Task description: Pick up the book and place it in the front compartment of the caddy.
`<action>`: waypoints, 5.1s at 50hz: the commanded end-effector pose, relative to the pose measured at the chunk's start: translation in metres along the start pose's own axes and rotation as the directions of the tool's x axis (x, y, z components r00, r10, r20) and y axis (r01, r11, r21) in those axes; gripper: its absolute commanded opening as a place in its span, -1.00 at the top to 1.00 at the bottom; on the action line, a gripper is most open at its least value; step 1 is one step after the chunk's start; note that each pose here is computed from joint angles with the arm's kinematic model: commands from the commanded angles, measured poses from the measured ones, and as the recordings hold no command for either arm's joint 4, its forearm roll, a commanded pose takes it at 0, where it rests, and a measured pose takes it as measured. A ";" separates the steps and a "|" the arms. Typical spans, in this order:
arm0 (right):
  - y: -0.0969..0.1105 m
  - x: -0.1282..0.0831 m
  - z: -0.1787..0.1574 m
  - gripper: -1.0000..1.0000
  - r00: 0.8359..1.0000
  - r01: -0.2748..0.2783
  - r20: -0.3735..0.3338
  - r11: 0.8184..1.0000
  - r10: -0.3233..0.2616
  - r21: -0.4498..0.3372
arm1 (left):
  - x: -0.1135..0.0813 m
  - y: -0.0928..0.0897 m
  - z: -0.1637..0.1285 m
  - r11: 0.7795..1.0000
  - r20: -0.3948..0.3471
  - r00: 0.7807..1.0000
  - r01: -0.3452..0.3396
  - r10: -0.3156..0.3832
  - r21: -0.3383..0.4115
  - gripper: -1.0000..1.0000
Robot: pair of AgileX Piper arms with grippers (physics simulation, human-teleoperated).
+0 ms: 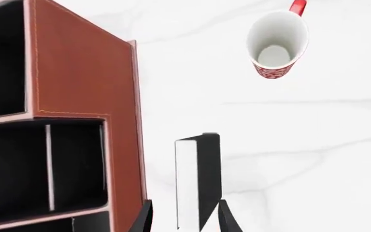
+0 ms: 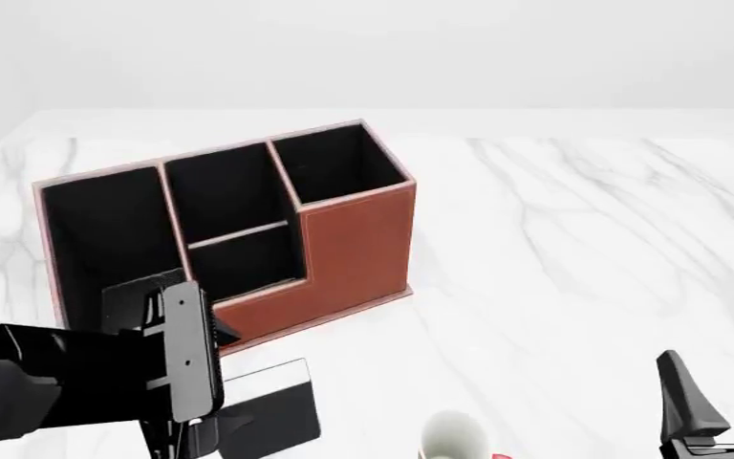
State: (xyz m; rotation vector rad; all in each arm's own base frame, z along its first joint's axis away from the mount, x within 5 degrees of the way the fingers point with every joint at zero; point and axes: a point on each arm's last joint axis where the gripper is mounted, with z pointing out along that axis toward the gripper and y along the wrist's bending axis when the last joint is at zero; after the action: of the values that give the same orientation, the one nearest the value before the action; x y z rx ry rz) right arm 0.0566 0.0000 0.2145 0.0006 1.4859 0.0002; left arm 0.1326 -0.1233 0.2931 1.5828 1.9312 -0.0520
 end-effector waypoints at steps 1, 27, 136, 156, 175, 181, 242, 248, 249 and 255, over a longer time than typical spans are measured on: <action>0.000 0.000 0.000 -1.00 1.000 0.000 0.000 1.000 0.000 0.000 | 0.002 -0.002 0.003 1.000 0.004 1.000 0.002 -0.002 -0.001 -1.00; 0.000 0.000 0.000 -1.00 1.000 0.000 0.000 1.000 0.000 0.000 | 0.006 -0.004 0.026 1.000 -0.017 1.000 0.017 -0.017 0.013 -1.00; 0.000 0.000 0.000 -1.00 1.000 0.000 0.000 1.000 0.000 0.000 | 0.031 -0.013 0.081 0.999 -0.023 0.998 0.051 -0.051 -0.011 1.00; 0.000 0.000 0.000 -1.00 1.000 0.000 0.001 1.000 0.000 0.000 | 0.017 0.016 0.054 0.996 -0.026 0.998 -0.061 0.059 -0.067 1.00; 0.000 0.000 0.000 -1.00 1.000 0.000 0.000 1.000 0.000 0.000 | -0.001 0.048 0.029 0.987 -0.031 0.994 -0.104 0.101 -0.123 1.00; 0.000 0.000 0.000 -1.00 1.000 0.000 0.000 1.000 0.000 0.000 | -0.003 0.058 0.024 0.986 -0.048 0.994 -0.108 0.103 -0.130 1.00; 0.000 0.000 0.000 -1.00 1.000 0.000 0.001 1.000 0.000 0.000 | -0.028 0.166 0.010 0.943 -0.077 0.993 -0.107 0.087 -0.316 1.00; 0.000 0.000 0.000 -1.00 1.000 0.000 0.000 1.000 0.000 0.000 | -0.029 0.176 0.013 0.936 -0.071 0.995 -0.096 0.076 -0.339 1.00; 0.000 0.000 0.000 -1.00 1.000 0.000 0.000 1.000 0.000 0.000 | -0.029 0.177 0.014 0.936 -0.073 0.994 -0.096 0.075 -0.339 1.00; 0.000 0.000 0.000 -1.00 1.000 0.000 0.000 1.000 0.000 0.000 | -0.024 0.180 0.022 0.931 -0.082 0.992 -0.114 0.091 -0.347 1.00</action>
State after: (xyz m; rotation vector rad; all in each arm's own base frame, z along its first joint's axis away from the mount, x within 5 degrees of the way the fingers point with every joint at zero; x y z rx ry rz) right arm 0.0566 0.0000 0.2145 0.0006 1.4858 0.0002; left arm 0.2966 -0.1069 0.3463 1.4589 1.8305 0.3232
